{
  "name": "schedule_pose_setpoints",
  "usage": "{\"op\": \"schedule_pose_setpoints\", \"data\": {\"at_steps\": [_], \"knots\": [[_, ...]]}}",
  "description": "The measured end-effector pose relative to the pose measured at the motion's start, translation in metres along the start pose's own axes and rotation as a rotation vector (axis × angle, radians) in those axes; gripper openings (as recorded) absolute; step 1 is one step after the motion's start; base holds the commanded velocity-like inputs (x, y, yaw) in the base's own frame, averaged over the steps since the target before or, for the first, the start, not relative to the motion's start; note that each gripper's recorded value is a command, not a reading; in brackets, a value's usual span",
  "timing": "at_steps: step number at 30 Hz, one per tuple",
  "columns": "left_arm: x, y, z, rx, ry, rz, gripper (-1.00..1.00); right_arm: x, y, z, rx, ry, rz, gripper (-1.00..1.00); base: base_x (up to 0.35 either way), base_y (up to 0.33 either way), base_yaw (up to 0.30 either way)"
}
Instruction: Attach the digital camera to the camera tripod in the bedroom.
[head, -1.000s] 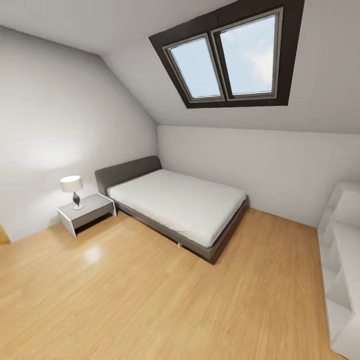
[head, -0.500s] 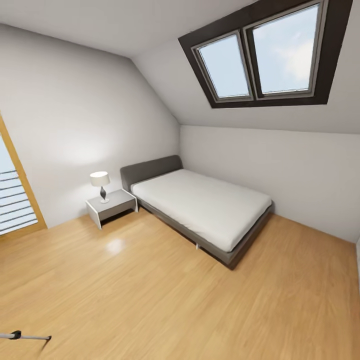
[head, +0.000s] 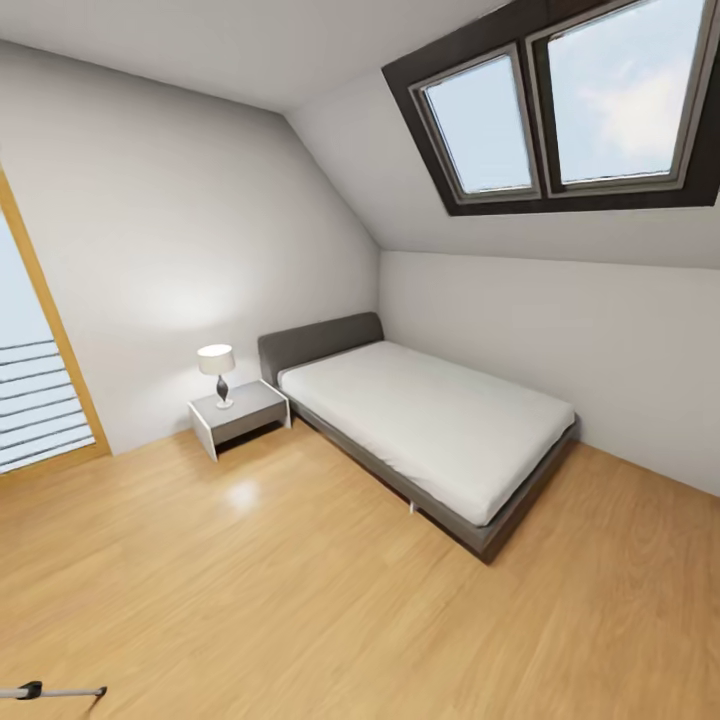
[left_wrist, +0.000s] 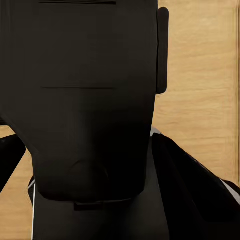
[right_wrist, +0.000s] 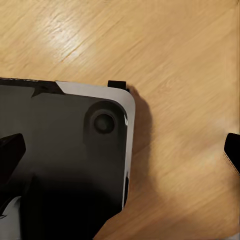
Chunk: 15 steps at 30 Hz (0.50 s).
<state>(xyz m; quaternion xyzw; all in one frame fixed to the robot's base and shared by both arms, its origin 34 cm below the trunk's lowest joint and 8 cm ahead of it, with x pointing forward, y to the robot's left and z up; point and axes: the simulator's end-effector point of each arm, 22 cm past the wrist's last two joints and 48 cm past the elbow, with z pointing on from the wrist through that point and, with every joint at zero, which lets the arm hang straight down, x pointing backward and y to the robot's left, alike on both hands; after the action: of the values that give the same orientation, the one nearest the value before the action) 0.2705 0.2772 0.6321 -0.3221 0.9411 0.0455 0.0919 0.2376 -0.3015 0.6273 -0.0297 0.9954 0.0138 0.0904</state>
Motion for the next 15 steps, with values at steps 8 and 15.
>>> {"op": "schedule_pose_setpoints", "data": {"at_steps": [8, 15], "knots": [[0.0002, 0.0000, 0.0000, 0.000, 0.001, 0.000, -1.00, 0.0001, -0.0001, 0.0000, 0.000, 0.001, -0.002, 1.00, 0.321, 0.000, 0.002], [0.0001, 0.0000, 0.0000, 0.000, 0.000, 0.000, -1.00, 0.0001, -0.0001, 0.0000, 0.000, 0.001, -0.002, 1.00, 0.321, 0.000, 0.000]]}}
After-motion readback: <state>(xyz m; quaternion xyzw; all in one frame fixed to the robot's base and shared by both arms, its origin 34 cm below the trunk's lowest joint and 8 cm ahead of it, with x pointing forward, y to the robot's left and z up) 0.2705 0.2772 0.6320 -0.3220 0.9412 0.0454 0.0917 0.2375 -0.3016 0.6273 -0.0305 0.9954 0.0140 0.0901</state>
